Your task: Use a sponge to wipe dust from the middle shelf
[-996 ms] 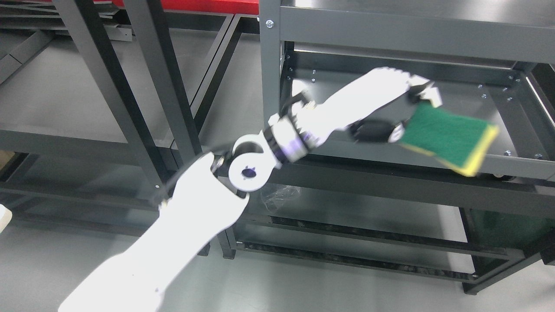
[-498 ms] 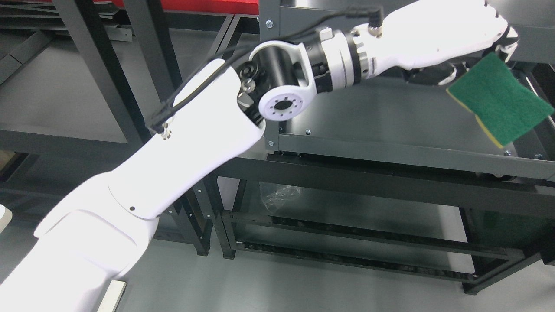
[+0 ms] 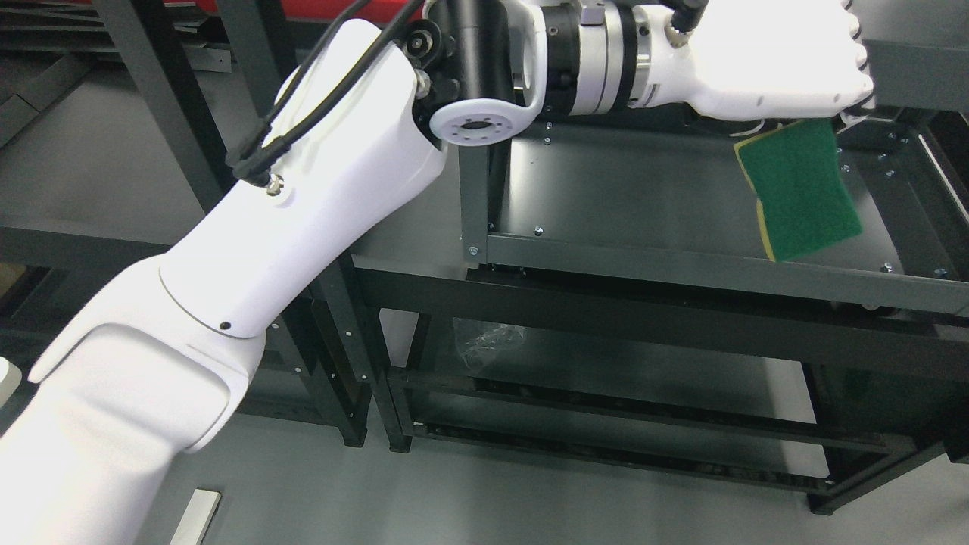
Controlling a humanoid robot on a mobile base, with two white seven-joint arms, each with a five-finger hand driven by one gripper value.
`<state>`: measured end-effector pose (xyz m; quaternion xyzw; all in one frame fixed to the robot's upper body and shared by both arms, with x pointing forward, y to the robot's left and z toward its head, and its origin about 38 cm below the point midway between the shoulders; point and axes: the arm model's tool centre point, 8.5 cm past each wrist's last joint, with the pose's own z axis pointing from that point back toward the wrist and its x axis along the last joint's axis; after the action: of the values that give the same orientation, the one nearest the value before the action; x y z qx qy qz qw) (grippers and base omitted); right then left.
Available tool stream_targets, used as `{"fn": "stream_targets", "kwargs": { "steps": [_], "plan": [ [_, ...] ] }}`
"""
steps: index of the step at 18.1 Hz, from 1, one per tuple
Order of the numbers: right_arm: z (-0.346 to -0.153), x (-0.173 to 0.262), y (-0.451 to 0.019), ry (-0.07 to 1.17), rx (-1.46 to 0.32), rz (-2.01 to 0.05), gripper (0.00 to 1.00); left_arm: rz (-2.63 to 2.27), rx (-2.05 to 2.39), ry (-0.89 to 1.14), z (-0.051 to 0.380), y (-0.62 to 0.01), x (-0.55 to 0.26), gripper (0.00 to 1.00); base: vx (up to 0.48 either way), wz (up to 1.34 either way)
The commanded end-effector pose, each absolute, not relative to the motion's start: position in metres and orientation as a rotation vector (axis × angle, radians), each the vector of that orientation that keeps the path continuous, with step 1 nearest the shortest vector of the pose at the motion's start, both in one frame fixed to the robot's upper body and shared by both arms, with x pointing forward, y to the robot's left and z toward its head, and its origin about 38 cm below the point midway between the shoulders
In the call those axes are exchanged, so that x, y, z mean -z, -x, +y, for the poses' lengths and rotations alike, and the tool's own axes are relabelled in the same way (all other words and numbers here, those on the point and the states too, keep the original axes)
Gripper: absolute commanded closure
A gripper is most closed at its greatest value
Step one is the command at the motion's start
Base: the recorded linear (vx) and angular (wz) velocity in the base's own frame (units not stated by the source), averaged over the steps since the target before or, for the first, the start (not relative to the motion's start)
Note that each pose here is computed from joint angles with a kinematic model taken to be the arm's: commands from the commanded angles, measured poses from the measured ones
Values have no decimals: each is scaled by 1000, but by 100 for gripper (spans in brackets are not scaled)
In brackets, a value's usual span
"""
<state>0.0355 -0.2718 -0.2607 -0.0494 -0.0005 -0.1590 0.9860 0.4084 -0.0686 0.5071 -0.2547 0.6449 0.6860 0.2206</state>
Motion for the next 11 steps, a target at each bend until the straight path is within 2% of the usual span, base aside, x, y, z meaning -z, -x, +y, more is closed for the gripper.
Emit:
{"fn": "stream_targets", "kwargs": {
  "steps": [1, 7, 11],
  "plan": [
    [-284, 260, -41, 118, 321, -21, 0, 1881, -1770, 954, 28, -425, -570, 100, 0, 0],
    [-284, 260, -41, 118, 321, -21, 0, 2054, -1863, 1051, 106, -440, -553, 100, 0, 0],
    [-284, 260, -41, 118, 321, -21, 0, 2128, -1849, 1177, 197, -440, -566, 100, 0, 0]
  ]
}}
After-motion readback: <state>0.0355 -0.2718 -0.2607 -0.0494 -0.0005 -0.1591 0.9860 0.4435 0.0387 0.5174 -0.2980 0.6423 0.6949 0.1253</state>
